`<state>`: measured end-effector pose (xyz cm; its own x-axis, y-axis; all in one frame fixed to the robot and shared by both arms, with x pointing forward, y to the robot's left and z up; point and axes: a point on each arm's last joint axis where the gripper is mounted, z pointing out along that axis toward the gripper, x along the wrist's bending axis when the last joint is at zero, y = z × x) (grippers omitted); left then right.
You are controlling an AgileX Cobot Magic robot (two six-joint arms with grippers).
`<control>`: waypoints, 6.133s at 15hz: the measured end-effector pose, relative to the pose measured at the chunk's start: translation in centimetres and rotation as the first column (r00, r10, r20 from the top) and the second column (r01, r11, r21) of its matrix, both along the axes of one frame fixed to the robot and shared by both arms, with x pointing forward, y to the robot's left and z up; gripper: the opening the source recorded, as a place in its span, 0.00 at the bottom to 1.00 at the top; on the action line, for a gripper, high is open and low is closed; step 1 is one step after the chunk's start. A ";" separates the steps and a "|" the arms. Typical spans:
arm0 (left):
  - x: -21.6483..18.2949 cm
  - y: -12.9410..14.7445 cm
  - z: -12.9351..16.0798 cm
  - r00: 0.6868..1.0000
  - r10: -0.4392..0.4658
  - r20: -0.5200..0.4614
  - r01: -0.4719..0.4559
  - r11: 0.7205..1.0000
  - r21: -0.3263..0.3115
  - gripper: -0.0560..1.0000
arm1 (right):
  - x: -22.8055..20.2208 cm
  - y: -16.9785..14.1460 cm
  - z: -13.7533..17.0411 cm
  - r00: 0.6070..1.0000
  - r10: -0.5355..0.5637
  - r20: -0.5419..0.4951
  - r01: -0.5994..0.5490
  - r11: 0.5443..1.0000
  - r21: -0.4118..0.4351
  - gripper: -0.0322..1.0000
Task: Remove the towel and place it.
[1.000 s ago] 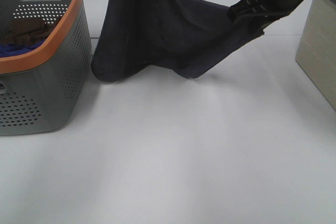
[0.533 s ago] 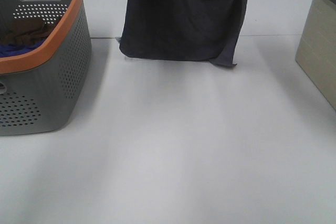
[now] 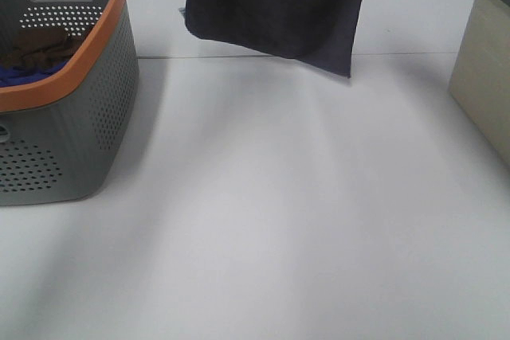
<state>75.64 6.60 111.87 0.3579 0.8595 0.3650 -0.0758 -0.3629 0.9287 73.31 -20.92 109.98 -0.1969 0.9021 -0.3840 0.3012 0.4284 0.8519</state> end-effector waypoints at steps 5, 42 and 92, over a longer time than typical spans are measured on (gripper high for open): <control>1.1 -0.9 -4.3 0.997 0.003 -0.077 0.001 0.999 0.049 0.05 | 2.3 -0.7 -3.5 0.997 -0.036 -0.072 0.039 0.998 0.040 0.03; -13.4 -2.0 -18.9 0.082 0.125 -0.989 0.329 0.933 0.145 0.15 | -13.7 -1.4 -18.0 0.006 -0.033 -0.999 0.179 0.983 -0.032 0.56; -55.2 24.7 -2.4 0.766 0.445 -0.464 -0.563 0.813 -0.148 0.82 | -51.4 -8.4 -3.8 0.923 -0.043 -0.382 0.194 0.910 0.365 0.93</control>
<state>20.46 31.28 109.49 -0.0961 0.9951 0.0252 0.4352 0.0192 0.9002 21.93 -29.29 106.16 -0.1344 0.9878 0.0789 0.6440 0.0265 0.7646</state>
